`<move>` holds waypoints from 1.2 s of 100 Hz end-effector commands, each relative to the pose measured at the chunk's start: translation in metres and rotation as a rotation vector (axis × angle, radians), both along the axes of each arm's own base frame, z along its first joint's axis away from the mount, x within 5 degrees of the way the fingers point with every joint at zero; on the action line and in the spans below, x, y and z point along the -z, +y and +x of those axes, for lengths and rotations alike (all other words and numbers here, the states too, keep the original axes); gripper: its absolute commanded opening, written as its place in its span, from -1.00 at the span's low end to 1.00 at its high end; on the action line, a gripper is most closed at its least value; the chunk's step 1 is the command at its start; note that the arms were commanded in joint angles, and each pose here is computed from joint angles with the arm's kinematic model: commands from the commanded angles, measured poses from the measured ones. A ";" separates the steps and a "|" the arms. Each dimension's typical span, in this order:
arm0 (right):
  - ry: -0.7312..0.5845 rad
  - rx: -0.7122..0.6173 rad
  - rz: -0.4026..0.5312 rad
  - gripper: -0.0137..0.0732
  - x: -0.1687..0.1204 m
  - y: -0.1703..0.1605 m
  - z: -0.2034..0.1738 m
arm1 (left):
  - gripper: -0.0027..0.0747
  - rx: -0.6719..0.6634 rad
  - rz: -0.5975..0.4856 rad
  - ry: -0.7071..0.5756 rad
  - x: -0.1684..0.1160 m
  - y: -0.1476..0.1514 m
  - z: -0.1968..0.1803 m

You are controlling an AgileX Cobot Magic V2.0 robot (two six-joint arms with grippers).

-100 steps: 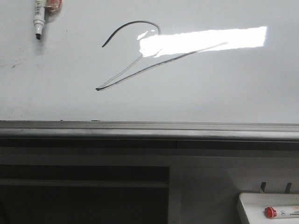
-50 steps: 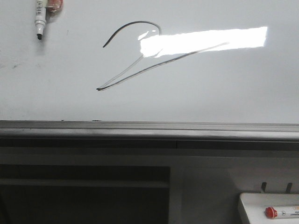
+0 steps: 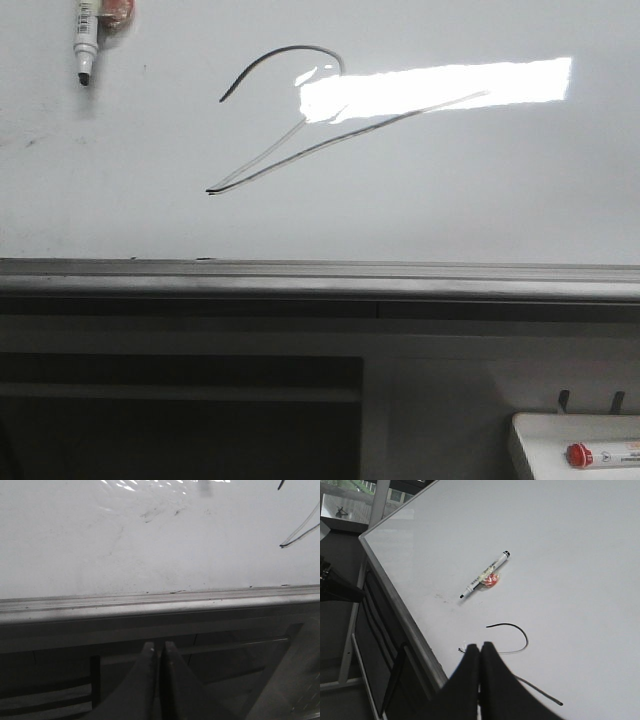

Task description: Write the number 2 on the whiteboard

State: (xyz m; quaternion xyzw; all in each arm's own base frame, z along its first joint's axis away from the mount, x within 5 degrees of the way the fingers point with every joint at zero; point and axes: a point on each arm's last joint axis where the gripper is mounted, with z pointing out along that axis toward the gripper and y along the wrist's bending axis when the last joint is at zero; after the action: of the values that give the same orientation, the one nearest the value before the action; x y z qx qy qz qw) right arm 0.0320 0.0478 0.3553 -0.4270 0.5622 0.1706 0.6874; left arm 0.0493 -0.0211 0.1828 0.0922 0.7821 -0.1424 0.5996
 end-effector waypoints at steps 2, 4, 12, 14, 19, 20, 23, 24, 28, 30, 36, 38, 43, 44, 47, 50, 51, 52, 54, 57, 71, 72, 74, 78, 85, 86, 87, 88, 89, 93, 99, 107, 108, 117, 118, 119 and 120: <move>-0.054 0.035 0.063 -0.85 -0.013 -0.002 0.002 | -0.98 -0.018 -0.045 -0.052 -0.003 0.001 0.000; -0.054 0.035 0.063 -0.85 -0.013 -0.002 0.002 | -0.98 -0.018 -0.045 -0.052 -0.003 0.001 0.000; -0.054 0.035 0.063 -0.85 -0.013 -0.002 0.002 | -0.98 -0.018 -0.045 -0.052 -0.003 0.001 0.000; -0.054 0.035 0.063 -0.85 -0.013 -0.002 0.002 | -0.98 -0.018 -0.045 -0.052 -0.003 0.001 0.000; -0.054 0.035 0.063 -0.85 -0.013 -0.002 0.002 | -0.98 -0.018 -0.045 -0.052 -0.003 0.001 0.000; -0.054 0.035 0.063 -0.85 -0.013 -0.002 0.002 | -0.98 -0.018 -0.045 -0.052 -0.003 0.001 0.000; -0.054 0.035 0.063 -0.85 -0.013 -0.002 0.002 | -0.98 -0.018 -0.045 -0.052 -0.003 0.001 0.000; -0.054 0.035 0.063 -0.85 -0.013 -0.002 0.002 | -0.98 -0.018 -0.045 -0.052 -0.003 0.001 0.000; -0.054 0.035 0.063 -0.85 -0.013 -0.002 0.002 | -0.98 -0.018 -0.045 -0.052 -0.003 0.001 0.000; -0.054 0.035 0.063 -0.85 -0.013 -0.002 0.002 | -0.98 -0.018 -0.045 -0.052 -0.003 0.001 0.000; -0.054 0.035 0.063 -0.85 -0.013 -0.002 0.002 | -0.98 -0.018 -0.045 -0.052 -0.003 0.001 0.000; -0.054 0.035 0.063 -0.85 -0.013 -0.002 0.002 | -0.98 -0.018 -0.045 -0.052 -0.003 0.001 0.000; -0.054 0.035 0.063 -0.85 -0.013 -0.002 0.002 | -0.98 -0.018 -0.045 -0.052 -0.003 0.001 0.000; -0.054 0.035 0.063 -0.85 -0.013 -0.002 0.002 | -0.98 -0.018 -0.045 -0.052 -0.003 0.001 0.000; -0.054 0.035 0.063 -0.85 -0.013 -0.002 0.002 | -0.98 -0.018 -0.045 -0.052 -0.003 0.001 0.000; -0.054 0.035 0.063 -0.85 -0.013 -0.002 0.002 | -0.98 -0.018 -0.045 -0.052 -0.003 0.001 0.000; -0.054 0.035 0.063 -0.85 -0.013 -0.002 0.002 | -0.98 -0.018 -0.045 -0.052 -0.003 0.001 0.000; -0.054 0.035 0.063 -0.85 -0.013 -0.002 0.002 | -0.98 -0.018 -0.045 -0.052 -0.003 0.001 0.000; -0.054 0.035 0.063 -0.85 -0.013 -0.002 0.002 | -0.98 -0.018 -0.045 -0.052 -0.003 0.001 0.000; -0.054 0.035 0.063 -0.85 -0.013 -0.002 0.002 | -0.98 -0.018 -0.045 -0.052 -0.003 0.001 0.000; -0.047 0.038 0.058 -0.85 -0.008 -0.001 0.004 | -0.98 -0.018 -0.045 -0.052 -0.003 0.001 0.000; -0.045 0.038 0.056 -0.85 -0.007 -0.001 0.004 | -0.98 -0.018 -0.045 -0.052 -0.003 0.001 0.000; -0.043 0.039 0.054 -0.85 -0.005 0.000 0.004 | -0.98 -0.018 -0.045 -0.052 -0.003 0.001 0.000; -0.033 0.038 0.044 -0.85 -0.001 0.001 0.005 | -0.98 -0.018 -0.045 -0.052 -0.003 0.001 0.000; -0.022 0.041 0.031 -0.85 0.005 0.001 0.007 | -0.98 -0.018 -0.045 -0.052 -0.003 0.001 0.000; -0.024 0.042 0.028 -0.85 0.005 0.001 0.007 | -0.98 -0.018 -0.045 -0.052 -0.003 0.001 0.000; -0.030 0.050 0.016 -0.85 0.007 0.001 0.007 | -0.98 -0.018 -0.045 -0.052 -0.003 0.001 0.000; -0.039 0.057 0.011 -0.85 0.008 0.000 0.007 | -0.98 -0.018 -0.045 -0.052 -0.003 0.001 0.000; -0.051 0.070 -0.008 -0.85 0.010 0.000 0.008 | -0.98 -0.018 -0.045 -0.052 -0.003 0.001 0.000; -0.083 0.112 -0.029 -0.85 0.014 -0.003 0.009 | -0.98 -0.018 -0.045 -0.052 -0.003 0.001 0.000; -0.079 0.175 0.013 -0.85 0.021 -0.008 0.010 | -0.98 -0.017 -0.045 -0.051 -0.003 0.001 0.000; 0.002 0.282 0.129 -0.85 0.038 -0.015 0.012 | -0.98 -0.017 -0.045 -0.051 -0.003 0.001 0.000; 0.026 0.303 0.145 -0.85 0.042 -0.016 0.014 | -0.98 -0.017 -0.045 -0.051 -0.003 0.001 0.000; 0.120 0.441 0.262 -0.85 0.068 -0.023 0.019 | -0.98 -0.017 -0.045 -0.051 -0.003 0.001 0.000; 0.121 0.460 0.273 -0.85 0.070 -0.025 0.020 | -0.98 -0.017 -0.045 -0.051 -0.003 0.001 0.000; 0.128 0.470 0.290 -0.85 0.072 -0.025 0.020 | -0.98 -0.017 -0.045 -0.051 -0.003 0.001 0.000; 0.134 0.490 0.295 -0.85 0.076 -0.026 0.021 | -0.98 -0.017 -0.045 -0.051 -0.003 0.001 0.000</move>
State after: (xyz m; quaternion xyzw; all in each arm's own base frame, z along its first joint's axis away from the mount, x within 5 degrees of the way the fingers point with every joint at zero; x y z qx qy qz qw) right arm 0.0489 0.0295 0.2835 -0.2600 0.6676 0.1028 0.6900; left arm 0.0493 -0.0212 0.1829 0.0894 0.7824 -0.1449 0.5990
